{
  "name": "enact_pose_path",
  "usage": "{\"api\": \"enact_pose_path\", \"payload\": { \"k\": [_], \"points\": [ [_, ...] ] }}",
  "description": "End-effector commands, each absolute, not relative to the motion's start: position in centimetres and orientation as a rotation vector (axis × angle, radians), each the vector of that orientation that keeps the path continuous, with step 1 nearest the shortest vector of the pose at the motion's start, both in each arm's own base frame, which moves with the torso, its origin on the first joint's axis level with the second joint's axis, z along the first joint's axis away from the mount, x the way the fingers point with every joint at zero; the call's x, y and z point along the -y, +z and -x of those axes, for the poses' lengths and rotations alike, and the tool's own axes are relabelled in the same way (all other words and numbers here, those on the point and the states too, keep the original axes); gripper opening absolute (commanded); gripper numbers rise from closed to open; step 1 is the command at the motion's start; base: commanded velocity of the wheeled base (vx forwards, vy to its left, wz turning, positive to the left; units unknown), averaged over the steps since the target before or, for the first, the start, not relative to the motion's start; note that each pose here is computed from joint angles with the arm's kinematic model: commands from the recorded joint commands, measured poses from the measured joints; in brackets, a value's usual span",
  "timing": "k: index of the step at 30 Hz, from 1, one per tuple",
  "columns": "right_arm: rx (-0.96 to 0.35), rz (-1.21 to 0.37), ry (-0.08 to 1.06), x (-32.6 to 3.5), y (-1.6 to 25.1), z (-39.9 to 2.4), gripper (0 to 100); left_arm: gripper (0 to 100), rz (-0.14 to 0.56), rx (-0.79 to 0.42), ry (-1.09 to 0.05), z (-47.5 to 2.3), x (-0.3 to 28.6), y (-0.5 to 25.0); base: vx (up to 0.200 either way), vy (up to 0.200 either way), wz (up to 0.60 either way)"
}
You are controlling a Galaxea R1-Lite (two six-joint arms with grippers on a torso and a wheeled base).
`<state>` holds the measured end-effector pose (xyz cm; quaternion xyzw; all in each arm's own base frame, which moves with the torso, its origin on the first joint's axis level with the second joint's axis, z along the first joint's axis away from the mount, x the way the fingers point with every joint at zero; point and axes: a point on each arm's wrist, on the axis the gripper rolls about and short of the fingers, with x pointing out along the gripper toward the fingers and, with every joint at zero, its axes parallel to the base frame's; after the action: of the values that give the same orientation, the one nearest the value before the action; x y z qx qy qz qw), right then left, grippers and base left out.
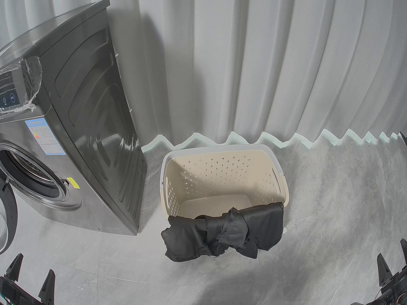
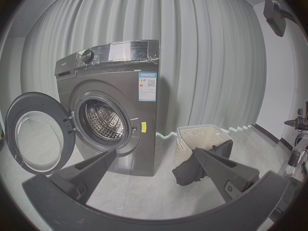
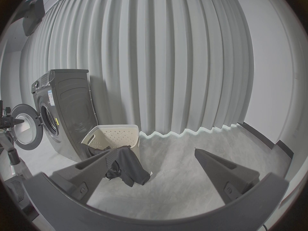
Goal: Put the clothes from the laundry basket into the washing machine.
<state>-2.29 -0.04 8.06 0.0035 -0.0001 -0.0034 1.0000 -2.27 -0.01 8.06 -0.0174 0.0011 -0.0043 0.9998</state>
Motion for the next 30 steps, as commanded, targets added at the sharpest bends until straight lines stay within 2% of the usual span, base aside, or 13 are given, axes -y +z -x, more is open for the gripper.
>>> {"api": "enact_pose_path", "payload": {
  "k": [1,3,4,6,7,8,9,13,17,24,30],
  "points": [
    [0.003,0.0,-0.003,0.0,7.6,2.3,100,100,0.035,0.001,-0.009,2.3,0.0,7.6,0.0,0.0,0.0],
    [0.043,0.006,0.012,0.0,8.3,2.4,100,100,0.035,0.001,-0.009,2.3,0.0,7.6,0.0,0.0,0.0],
    [0.134,0.004,0.035,0.0,10.6,3.2,100,100,0.035,0.001,-0.009,2.3,0.0,7.6,0.0,0.0,0.0],
    [0.178,0.004,0.047,-0.1,12.3,3.8,100,100,0.035,0.001,-0.009,2.3,0.0,7.6,0.0,0.0,0.0],
    [0.124,0.005,0.058,0.0,13.5,3.6,100,100,0.034,0.001,-0.009,2.3,0.0,7.6,0.0,0.0,0.0],
    [0.111,0.005,0.058,-0.1,13.7,3.6,100,100,0.034,0.001,-0.009,2.3,0.0,7.6,0.0,0.0,0.0],
    [0.022,0.003,0.084,-0.1,13.8,3.0,100,100,0.035,0.001,-0.009,2.3,0.0,7.6,0.0,0.0,0.0],
    [-0.173,-0.003,0.184,-0.3,13.0,1.1,100,100,0.035,0.001,-0.009,2.3,0.0,7.6,0.0,0.0,0.0],
    [-0.331,-0.025,0.273,-0.6,13.3,-1.5,100,100,0.034,0.001,-0.009,2.3,0.0,7.6,0.0,0.0,0.0],
    [-0.446,-0.035,0.304,-1.1,13.8,-6.9,100,100,0.034,0.001,-0.009,2.3,0.0,7.6,0.0,0.0,0.0],
    [-0.519,-0.115,0.437,-3.0,13.7,-10.0,100,100,0.034,0.001,-0.008,2.3,0.0,7.6,0.0,0.0,0.0]
  ]
}}
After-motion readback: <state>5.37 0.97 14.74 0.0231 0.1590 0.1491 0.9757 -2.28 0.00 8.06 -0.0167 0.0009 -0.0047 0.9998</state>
